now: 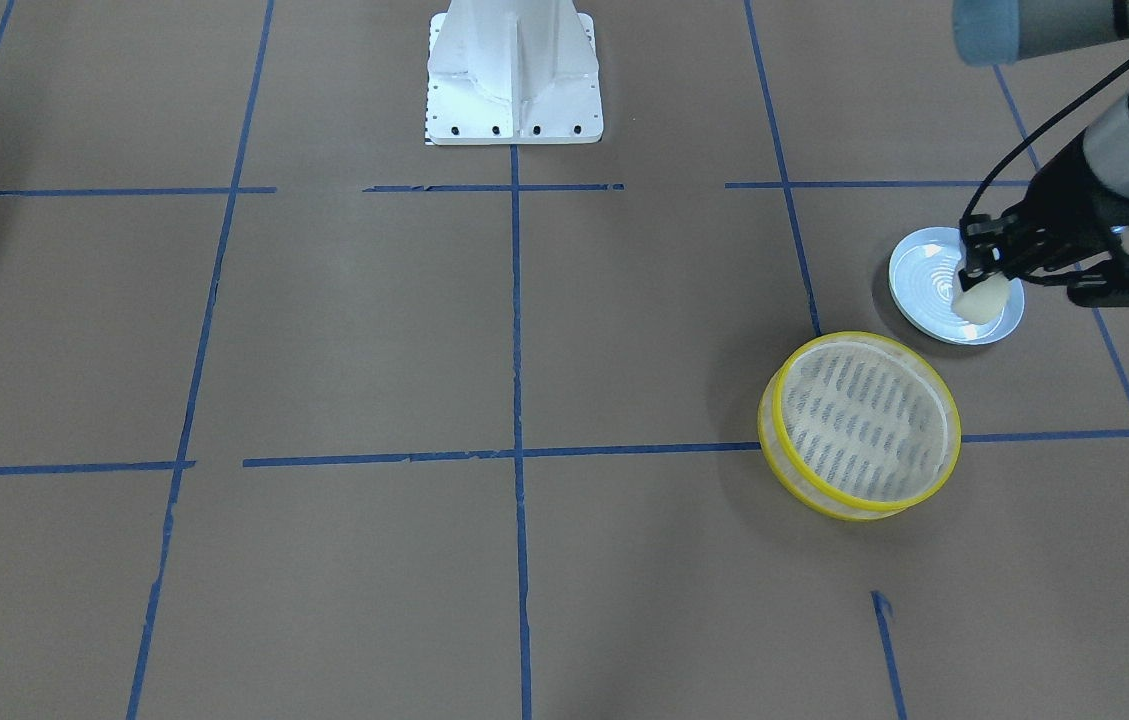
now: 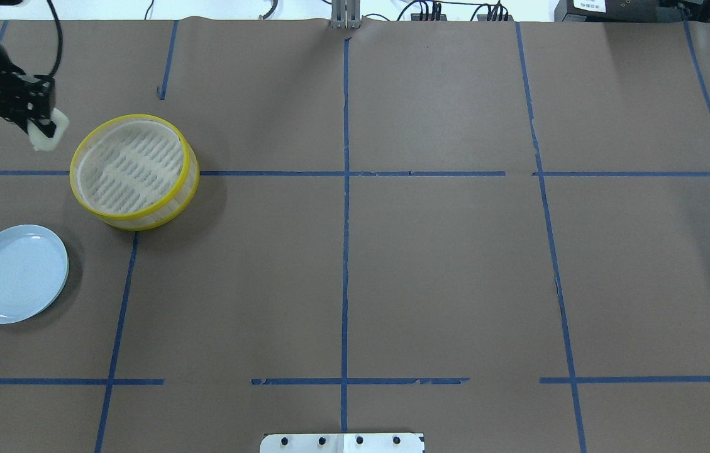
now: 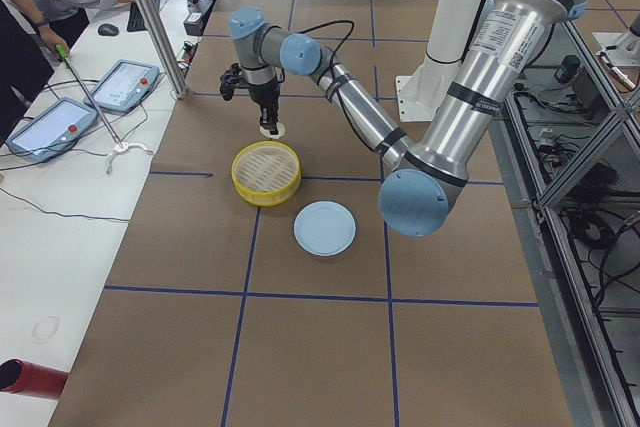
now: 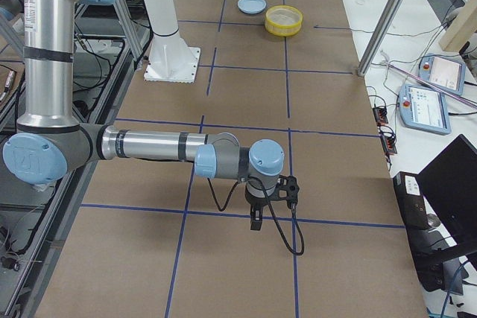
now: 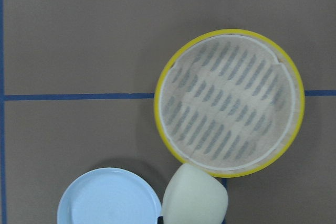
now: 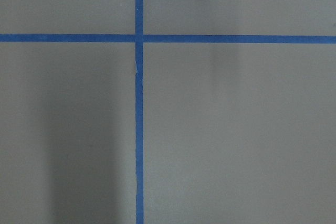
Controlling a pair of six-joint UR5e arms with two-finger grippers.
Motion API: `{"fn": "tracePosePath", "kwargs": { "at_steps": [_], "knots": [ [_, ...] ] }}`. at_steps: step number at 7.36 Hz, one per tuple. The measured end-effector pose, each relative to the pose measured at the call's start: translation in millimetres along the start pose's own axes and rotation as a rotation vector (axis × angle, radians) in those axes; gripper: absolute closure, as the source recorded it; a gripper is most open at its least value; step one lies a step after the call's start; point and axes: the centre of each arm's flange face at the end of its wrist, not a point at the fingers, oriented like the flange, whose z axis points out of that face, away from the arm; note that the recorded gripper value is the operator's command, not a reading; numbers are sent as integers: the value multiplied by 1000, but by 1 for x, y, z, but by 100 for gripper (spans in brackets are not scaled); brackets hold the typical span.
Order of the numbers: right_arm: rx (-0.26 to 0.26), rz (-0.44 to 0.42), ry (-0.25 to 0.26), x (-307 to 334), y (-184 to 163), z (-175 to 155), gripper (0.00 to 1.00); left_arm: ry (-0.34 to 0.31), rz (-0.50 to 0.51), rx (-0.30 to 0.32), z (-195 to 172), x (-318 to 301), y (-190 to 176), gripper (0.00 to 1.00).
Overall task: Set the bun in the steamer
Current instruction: 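Lift the bun with the left gripper toward the steamer basket, then lower the bun into the steamer basket and open the left gripper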
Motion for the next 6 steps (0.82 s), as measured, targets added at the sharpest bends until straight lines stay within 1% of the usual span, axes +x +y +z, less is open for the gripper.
{"fn": "tracePosePath", "kwargs": {
  "at_steps": [2,3,4,6],
  "knots": [
    [1,1,0,0,0,0,0,33,7,-24,74,37,-15,70],
    [1,1,0,0,0,0,0,29,13,-23,109,45,-18,70],
    [1,1,0,0,0,0,0,15,16,-9,131,45,-22,70],
    [0,0,0,0,0,0,0,-18,15,12,151,34,-28,70]
  ]
}}
